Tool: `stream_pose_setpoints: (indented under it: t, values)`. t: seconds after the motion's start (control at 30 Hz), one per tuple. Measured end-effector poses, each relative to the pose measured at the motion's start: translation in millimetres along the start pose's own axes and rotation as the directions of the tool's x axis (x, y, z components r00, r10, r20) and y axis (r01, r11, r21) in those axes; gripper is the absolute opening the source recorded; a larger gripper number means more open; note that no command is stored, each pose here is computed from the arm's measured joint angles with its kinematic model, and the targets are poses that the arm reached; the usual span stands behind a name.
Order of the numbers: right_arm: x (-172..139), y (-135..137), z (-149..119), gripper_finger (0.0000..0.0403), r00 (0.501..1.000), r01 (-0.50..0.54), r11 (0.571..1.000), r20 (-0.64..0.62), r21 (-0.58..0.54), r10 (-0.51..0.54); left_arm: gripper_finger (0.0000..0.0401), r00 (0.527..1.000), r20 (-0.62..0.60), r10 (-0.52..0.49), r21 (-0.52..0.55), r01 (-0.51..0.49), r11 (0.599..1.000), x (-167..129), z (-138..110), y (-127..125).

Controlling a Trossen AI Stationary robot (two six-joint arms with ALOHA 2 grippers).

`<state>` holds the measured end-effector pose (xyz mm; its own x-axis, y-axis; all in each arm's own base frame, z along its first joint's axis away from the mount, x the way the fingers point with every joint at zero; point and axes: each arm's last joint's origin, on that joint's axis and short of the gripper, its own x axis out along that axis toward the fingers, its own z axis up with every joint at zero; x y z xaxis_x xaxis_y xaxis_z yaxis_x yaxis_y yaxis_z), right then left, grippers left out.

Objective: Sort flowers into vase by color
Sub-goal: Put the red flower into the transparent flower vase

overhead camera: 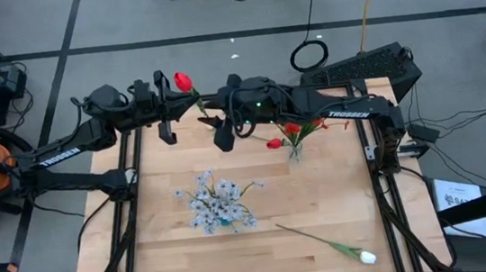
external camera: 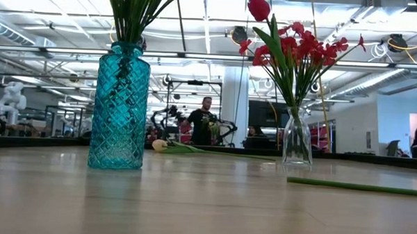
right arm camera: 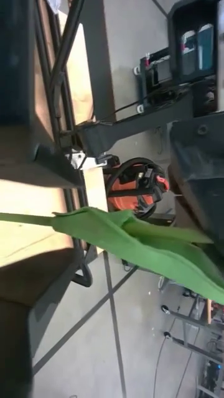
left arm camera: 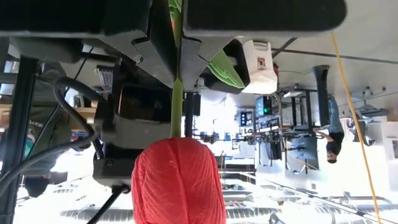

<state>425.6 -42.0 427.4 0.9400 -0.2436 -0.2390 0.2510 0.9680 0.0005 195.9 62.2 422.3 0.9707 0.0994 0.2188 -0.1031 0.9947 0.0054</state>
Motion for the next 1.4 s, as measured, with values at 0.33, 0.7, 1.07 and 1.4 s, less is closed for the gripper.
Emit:
stream_pose_setpoints:
  t: [0.33,0.7,1.07,1.4]
  values:
    - [-0.5,-1.1,0.4,0.0009,1.0,0.002,1.0,0.0,-0.019,-0.002,0.0012,1.0,-0.003,0.0,-0.001,0.0,1.0,0.0,-0.3,0.0]
    - [-8.4,-5.1,-2.1,0.0004,0.993,0.1,0.995,-0.064,-0.019,-0.101,0.0082,0.997,-0.075,0.003,-0.043,-0.007,0.999,-0.2,-7.5,0.3]
    - [-83.0,-13.6,26.1,0.0003,0.963,0.264,0.962,-0.072,0.062,-0.26,0.0143,0.997,-0.077,0.003,-0.043,-0.007,0.999,-0.8,-7.3,0.2]
    - [-181.4,-5.5,37.2,0.0002,0.926,0.374,0.911,-0.109,0.173,-0.36,0.0144,0.997,-0.075,0.012,-0.043,-0.015,0.999,-0.8,-7.2,0.4]
